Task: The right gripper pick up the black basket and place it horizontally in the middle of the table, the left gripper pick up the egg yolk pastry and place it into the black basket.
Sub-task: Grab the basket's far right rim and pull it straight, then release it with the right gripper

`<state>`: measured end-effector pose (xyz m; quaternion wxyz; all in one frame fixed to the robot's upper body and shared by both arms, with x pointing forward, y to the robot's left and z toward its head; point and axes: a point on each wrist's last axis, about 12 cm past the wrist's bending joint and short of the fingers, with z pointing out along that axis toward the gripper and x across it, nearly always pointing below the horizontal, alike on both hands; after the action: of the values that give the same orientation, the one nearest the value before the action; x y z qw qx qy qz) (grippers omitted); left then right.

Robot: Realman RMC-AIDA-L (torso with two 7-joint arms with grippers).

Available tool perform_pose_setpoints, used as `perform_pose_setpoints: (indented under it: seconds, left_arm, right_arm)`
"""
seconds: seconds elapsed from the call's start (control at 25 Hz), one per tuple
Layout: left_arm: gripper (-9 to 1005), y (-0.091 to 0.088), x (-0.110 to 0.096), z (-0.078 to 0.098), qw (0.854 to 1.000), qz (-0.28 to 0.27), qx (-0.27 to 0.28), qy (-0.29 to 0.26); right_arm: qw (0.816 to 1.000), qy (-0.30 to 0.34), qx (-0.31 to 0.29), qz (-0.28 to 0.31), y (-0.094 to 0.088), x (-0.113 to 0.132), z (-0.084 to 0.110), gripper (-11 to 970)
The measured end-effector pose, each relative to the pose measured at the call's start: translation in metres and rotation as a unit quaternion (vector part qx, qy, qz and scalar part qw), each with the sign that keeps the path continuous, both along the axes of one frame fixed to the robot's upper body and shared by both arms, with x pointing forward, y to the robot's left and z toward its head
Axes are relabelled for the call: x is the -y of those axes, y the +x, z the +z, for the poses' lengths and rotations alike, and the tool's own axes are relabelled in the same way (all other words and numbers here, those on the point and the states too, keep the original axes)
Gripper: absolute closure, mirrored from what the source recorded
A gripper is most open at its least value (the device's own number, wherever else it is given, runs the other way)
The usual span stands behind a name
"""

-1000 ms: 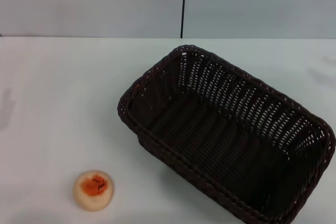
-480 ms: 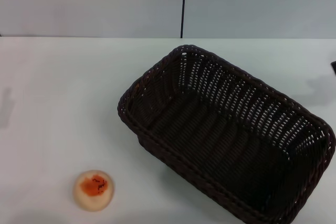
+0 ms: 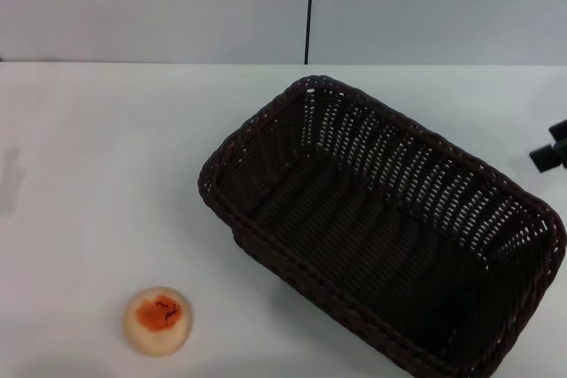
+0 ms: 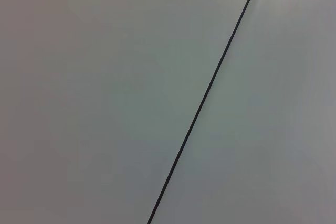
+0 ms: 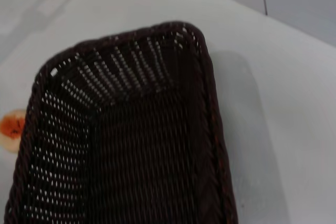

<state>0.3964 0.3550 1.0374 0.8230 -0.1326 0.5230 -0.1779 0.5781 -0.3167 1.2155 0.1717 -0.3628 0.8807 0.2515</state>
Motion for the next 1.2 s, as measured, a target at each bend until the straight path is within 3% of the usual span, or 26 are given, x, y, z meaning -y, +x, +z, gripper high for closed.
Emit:
perform_pose_setpoints:
  seconds: [0.96, 1.2]
  left_arm:
    - [182, 0.000, 0.001, -0.001, 1.000, -0.003, -0.002, -0.002]
    - [182, 0.001, 0.001, -0.001, 1.000, -0.003, -0.004, -0.002]
  right_arm:
    - [0.997, -0.030, -0.060, 0.030, 0.003, -0.033, -0.055, 258]
    - [0.997, -0.035, -0.062, 0.039, 0.003, -0.038, -0.062, 360]
